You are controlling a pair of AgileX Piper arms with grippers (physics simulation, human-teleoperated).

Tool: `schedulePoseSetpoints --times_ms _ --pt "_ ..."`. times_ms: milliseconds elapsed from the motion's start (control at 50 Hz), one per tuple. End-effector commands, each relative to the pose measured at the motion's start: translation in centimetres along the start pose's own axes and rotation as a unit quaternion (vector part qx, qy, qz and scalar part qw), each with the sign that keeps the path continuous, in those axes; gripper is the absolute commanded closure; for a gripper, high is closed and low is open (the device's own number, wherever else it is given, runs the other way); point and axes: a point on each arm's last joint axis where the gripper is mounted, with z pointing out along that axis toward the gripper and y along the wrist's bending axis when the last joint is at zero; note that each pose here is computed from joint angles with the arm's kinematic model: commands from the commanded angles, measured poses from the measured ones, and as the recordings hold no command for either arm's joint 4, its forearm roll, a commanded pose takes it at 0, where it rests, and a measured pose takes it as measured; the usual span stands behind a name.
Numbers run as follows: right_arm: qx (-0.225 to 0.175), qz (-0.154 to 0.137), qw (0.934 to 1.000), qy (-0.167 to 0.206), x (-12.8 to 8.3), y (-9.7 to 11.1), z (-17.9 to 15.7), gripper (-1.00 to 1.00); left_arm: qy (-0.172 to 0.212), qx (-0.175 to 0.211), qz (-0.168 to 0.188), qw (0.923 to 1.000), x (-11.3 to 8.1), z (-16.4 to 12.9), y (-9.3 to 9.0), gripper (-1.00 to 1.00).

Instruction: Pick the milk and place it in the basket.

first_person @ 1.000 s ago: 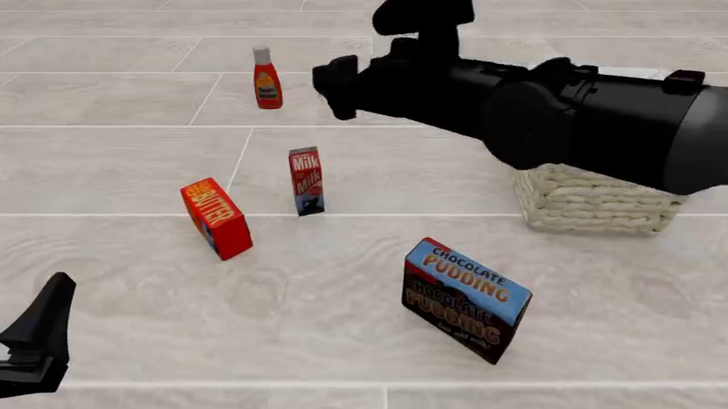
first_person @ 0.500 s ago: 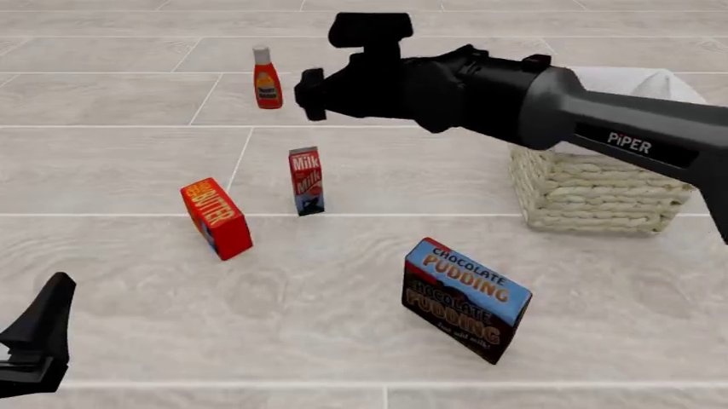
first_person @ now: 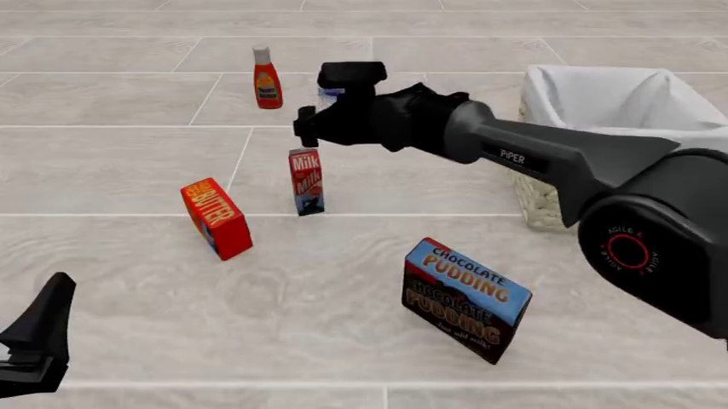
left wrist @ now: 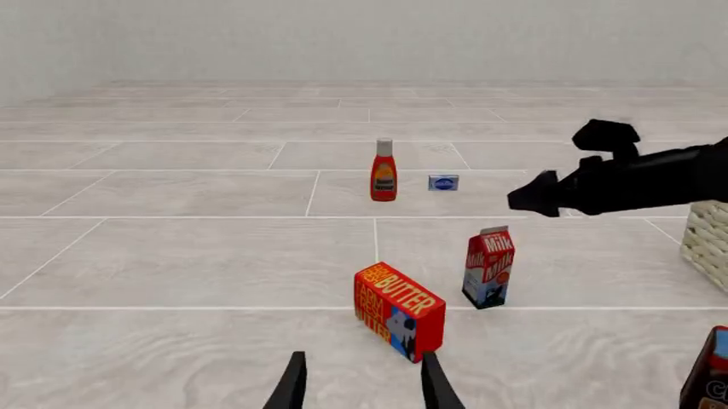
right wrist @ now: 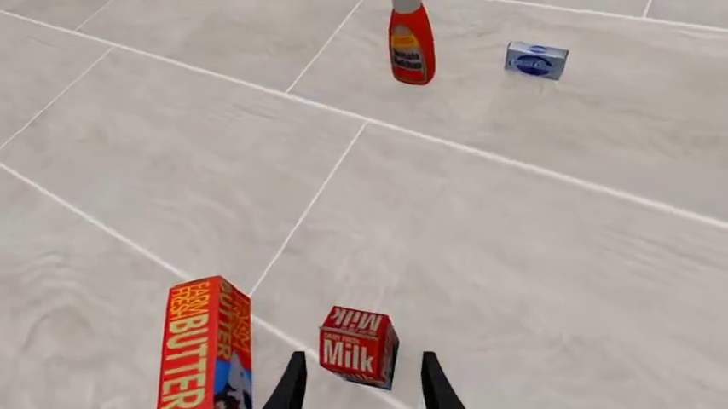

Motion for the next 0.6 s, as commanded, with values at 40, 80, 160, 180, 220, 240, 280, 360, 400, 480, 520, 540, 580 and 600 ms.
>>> schedulePoseSetpoints --times_ms 40,80,160,180,220,240,280,360,400,480,520,540,580,600 --pt "0.005 0.017 0.9997 0.018 1.8 -0.4 3.2 -1.00 0.000 0.000 0.000 1.0000 0.0 0.0 0.0 -1.00" --pt "0.003 0.019 0.9996 0.020 2.0 -0.2 3.5 -1.00 0.000 0.000 0.000 1.0000 0.0 0.0 0.0 -1.00" --pt "0.002 0.020 0.9995 0.024 2.4 0.0 4.1 -1.00 0.000 0.000 0.000 1.0000 0.0 0.0 0.0 -1.00" --pt "0.002 0.022 0.9994 0.026 2.6 0.0 4.5 -1.00 0.000 0.000 0.000 1.0000 0.0 0.0 0.0 -1.00" --pt "0.005 0.030 0.9990 0.032 3.3 -0.3 5.8 -1.00 0.000 0.000 0.000 1.0000 0.0 0.0 0.0 -1.00" --pt "0.004 0.031 0.9990 0.033 3.4 -0.2 6.0 -1.00 0.000 0.000 0.000 1.0000 0.0 0.0 0.0 -1.00" --pt "0.001 0.031 0.9988 0.037 3.8 0.3 6.4 -1.00 0.000 0.000 0.000 1.0000 0.0 0.0 0.0 -1.00" --pt "0.000 0.030 0.9987 0.040 4.0 0.5 6.7 -1.00 0.000 0.000 0.000 1.0000 0.0 0.0 0.0 -1.00" --pt "-0.001 0.031 0.9987 0.041 4.2 0.6 7.0 -1.00 0.000 0.000 0.000 1.0000 0.0 0.0 0.0 -1.00" --pt "-0.003 0.033 0.9986 0.042 4.4 0.8 7.2 -1.00 0.000 0.000 0.000 1.0000 0.0 0.0 0.0 -1.00" --pt "-0.002 0.033 0.9985 0.043 4.5 0.7 7.5 -1.00 0.000 0.000 0.000 1.0000 0.0 0.0 0.0 -1.00" --pt "-0.002 0.035 0.9984 0.044 4.7 0.8 7.6 -1.00 0.000 0.000 0.000 1.0000 0.0 0.0 0.0 -1.00" --pt "0.001 0.040 0.9979 0.050 5.4 0.5 8.5 -1.00 0.000 0.000 0.000 1.0000 0.0 0.0 0.0 -1.00" --pt "0.001 0.041 0.9979 0.050 5.5 0.5 8.6 -1.00 0.000 0.000 0.000 1.0000 0.0 0.0 0.0 -1.00"
